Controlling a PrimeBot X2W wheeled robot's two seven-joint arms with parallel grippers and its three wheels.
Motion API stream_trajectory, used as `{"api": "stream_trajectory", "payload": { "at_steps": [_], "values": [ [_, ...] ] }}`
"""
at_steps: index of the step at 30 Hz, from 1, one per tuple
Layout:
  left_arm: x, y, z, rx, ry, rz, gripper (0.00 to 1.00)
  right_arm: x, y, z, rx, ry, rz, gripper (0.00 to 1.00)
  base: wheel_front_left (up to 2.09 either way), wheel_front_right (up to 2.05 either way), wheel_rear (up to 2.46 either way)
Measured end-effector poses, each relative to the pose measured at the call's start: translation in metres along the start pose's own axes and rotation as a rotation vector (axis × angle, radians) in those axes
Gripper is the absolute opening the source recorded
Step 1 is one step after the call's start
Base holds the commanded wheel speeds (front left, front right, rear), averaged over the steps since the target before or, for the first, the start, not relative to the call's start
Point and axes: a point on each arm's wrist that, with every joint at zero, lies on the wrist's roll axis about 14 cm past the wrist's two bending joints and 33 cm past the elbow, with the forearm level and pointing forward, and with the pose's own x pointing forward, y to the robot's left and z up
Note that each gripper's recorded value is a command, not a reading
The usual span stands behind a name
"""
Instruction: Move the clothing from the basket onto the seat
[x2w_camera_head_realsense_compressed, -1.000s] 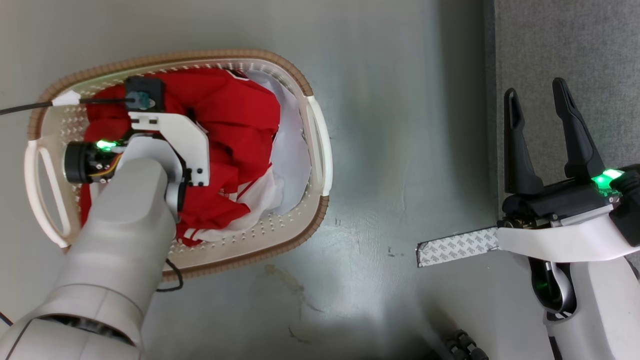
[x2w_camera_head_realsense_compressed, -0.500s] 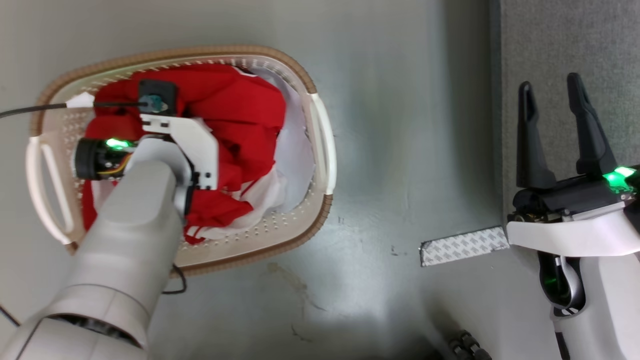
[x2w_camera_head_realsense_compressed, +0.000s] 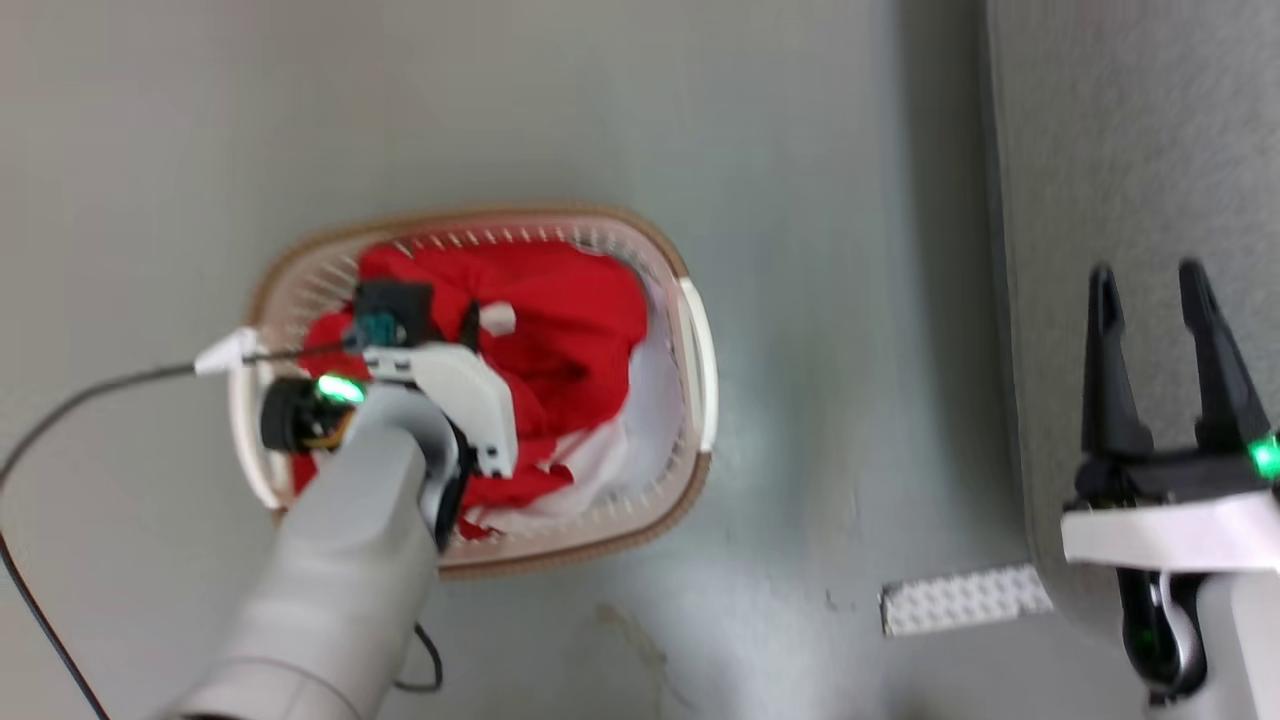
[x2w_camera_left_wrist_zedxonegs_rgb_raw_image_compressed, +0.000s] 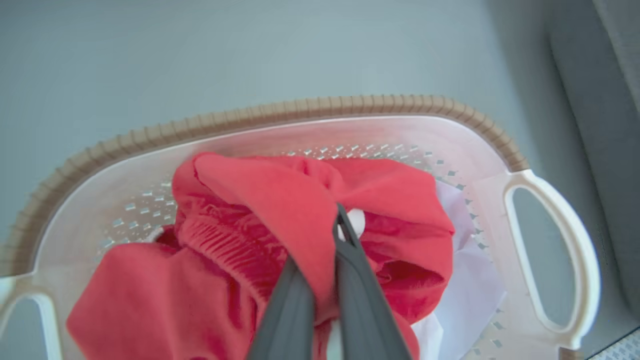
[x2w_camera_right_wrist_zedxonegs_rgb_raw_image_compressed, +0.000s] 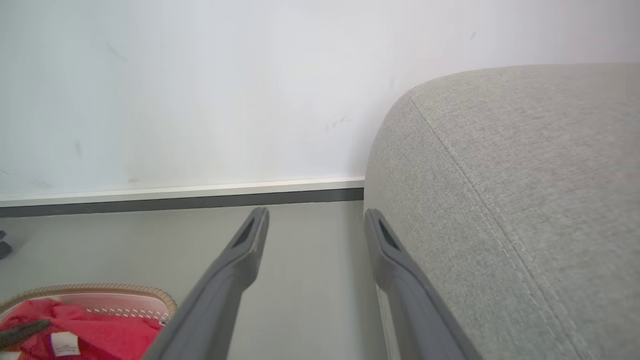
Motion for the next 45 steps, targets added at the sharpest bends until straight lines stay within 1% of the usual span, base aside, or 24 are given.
{"api": "stream_trajectory", "payload": {
  "at_steps": [4,9,18,24,33,45],
  "values": [
    [-0.030,-0.004,0.024,-0.036,-0.082,-0.010,0.00,-0.020,-0.002,0.014,0.001,-0.013,-0.009,1.00,0.00,0.00,0.00],
    [-0.071,-0.018,0.051,-0.073,-0.186,-0.036,0.00,-0.043,0.000,0.033,0.011,-0.046,-0.010,1.00,0.00,0.00,0.00],
    [-0.138,-0.040,0.101,-0.079,-0.393,-0.052,0.00,-0.077,0.013,0.068,0.024,-0.126,0.023,1.00,0.00,0.00,0.00],
    [-0.183,-0.053,0.125,-0.110,-0.526,-0.058,0.00,-0.103,0.017,0.082,0.027,-0.164,0.032,1.00,0.00,0.00,0.00],
    [-0.231,-0.051,0.132,-0.123,-0.631,-0.025,0.00,-0.137,0.014,0.098,0.034,-0.220,0.025,1.00,0.00,0.00,0.00],
    [-0.279,-0.041,0.136,-0.104,-0.703,0.021,0.00,-0.172,0.001,0.104,0.016,-0.258,0.001,1.00,0.00,0.00,0.00]
  ]
}}
